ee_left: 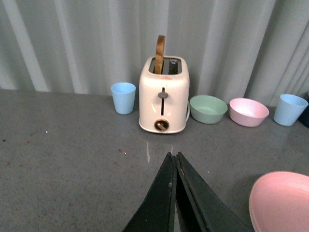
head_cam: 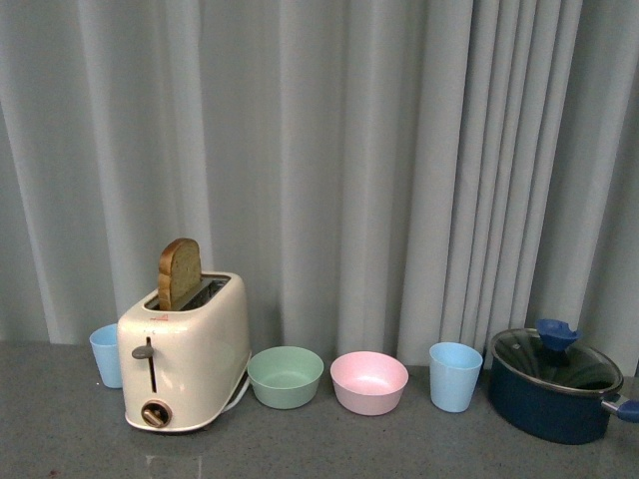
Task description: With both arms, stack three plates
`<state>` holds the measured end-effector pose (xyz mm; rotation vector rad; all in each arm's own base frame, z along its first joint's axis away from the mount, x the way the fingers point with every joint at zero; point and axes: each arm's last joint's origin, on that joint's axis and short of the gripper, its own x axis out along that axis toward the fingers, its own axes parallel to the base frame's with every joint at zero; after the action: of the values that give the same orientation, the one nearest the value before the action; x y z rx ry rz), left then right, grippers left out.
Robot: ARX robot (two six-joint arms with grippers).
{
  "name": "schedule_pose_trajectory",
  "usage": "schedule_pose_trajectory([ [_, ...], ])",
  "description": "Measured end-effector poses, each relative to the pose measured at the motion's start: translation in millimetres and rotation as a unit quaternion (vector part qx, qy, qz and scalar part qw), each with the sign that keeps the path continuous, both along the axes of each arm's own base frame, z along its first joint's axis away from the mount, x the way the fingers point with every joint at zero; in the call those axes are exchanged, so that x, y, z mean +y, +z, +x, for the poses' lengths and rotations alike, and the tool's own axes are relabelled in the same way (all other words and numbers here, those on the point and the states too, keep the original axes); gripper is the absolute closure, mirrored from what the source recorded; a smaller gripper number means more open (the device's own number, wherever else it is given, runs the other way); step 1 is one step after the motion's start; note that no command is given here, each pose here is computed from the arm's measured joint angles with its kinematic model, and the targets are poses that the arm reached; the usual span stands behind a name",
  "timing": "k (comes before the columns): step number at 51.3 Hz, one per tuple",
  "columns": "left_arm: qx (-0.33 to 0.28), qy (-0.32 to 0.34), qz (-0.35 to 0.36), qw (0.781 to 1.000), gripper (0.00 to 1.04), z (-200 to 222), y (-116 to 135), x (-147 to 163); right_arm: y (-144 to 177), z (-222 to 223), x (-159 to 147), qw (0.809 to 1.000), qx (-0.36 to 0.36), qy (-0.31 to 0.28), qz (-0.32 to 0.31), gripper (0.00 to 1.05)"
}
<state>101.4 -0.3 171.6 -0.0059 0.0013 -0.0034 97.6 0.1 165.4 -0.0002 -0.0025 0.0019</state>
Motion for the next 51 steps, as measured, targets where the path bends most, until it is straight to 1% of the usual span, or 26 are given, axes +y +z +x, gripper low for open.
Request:
schedule_pose_trajectory([
  [6, -0.015, 0.001, 0.0, 1.0, 1.01, -5.2, 1.6, 0.0, 0.0, 0.0, 0.0, 1.0, 0.0, 0.0, 0.0, 0.07],
  [15, -0.013, 0.001, 0.0, 1.0, 1.01, -5.2, 1.1, 0.0, 0.0, 0.0, 0.0, 1.0, 0.0, 0.0, 0.0, 0.07],
  [16, -0.013, 0.001, 0.0, 1.0, 0.98, -5.2, 1.1, 0.0, 0.0, 0.0, 0.0, 1.0, 0.0, 0.0, 0.0, 0.07],
  [20, -0.013, 0.001, 0.0, 1.0, 0.77, -5.2, 1.1, 0.0, 0.0, 0.0, 0.0, 1.0, 0.0, 0.0, 0.0, 0.07],
  [25, -0.013, 0.001, 0.0, 1.0, 0.59, -5.2, 1.1, 0.0, 0.0, 0.0, 0.0, 1.0, 0.0, 0.0, 0.0, 0.07],
  [26, -0.013, 0.001, 0.0, 1.0, 0.57, -5.3, 1.2, 0.0, 0.0, 0.0, 0.0, 1.0, 0.0, 0.0, 0.0, 0.07],
  [30, -0.013, 0.001, 0.0, 1.0, 0.43, -5.2, 1.1, 0.0, 0.0, 0.0, 0.0, 1.0, 0.0, 0.0, 0.0, 0.07],
  [32, -0.013, 0.001, 0.0, 1.0, 0.32, -5.2, 1.1, 0.0, 0.0, 0.0, 0.0, 1.0, 0.0, 0.0, 0.0, 0.07],
  [33, -0.013, 0.001, 0.0, 1.0, 0.31, -5.2, 1.1, 0.0, -0.6, 0.2, -0.2, 1.0, 0.005, -0.006, 0.003, 0.07],
  [35, -0.013, 0.001, 0.0, 1.0, 0.22, -5.2, 1.1, 0.0, 0.1, 0.2, -2.1, 0.997, 0.058, -0.048, 0.022, 0.07],
  [37, -0.013, 0.001, 0.0, 1.0, 0.16, -5.2, 1.1, 0.1, 2.4, 2.2, -6.5, 0.987, 0.128, -0.087, 0.036, 0.07],
  [40, -0.013, 0.0, 0.0, 1.0, 0.06, -5.3, 1.2, 0.0, 5.8, 10.8, -19.3, 0.976, 0.178, -0.112, 0.056, 0.07],
  [41, -0.013, 0.0, 0.001, 1.0, 0.06, -5.3, 1.2, 0.0, 8.2, 15.9, -28.2, 0.973, 0.187, -0.117, 0.067, 0.07],
  [43, -0.013, 0.0, 0.001, 1.0, 0.08, -5.2, 1.1, 0.0, 13.5, 23.6, -46.8, 0.969, 0.193, -0.13, 0.084, 0.07],
  [44, -0.013, 0.0, 0.001, 1.0, 0.07, -5.2, 1.1, 0.0, 15.9, 26.3, -54.5, 0.969, 0.194, -0.126, 0.091, 0.07],
  [47, -0.013, 0.001, 0.001, 1.0, 0.07, -5.3, 1.2, 0.0, 21.3, 31.5, -77.3, 0.967, 0.196, -0.134, 0.098, 0.07],
  [51, -0.013, 0.001, 0.001, 1.0, 0.07, -5.3, 1.2, 0.1, 21.6, 35.4, -114.8, 0.955, 0.218, -0.181, 0.09, 0.07],
])
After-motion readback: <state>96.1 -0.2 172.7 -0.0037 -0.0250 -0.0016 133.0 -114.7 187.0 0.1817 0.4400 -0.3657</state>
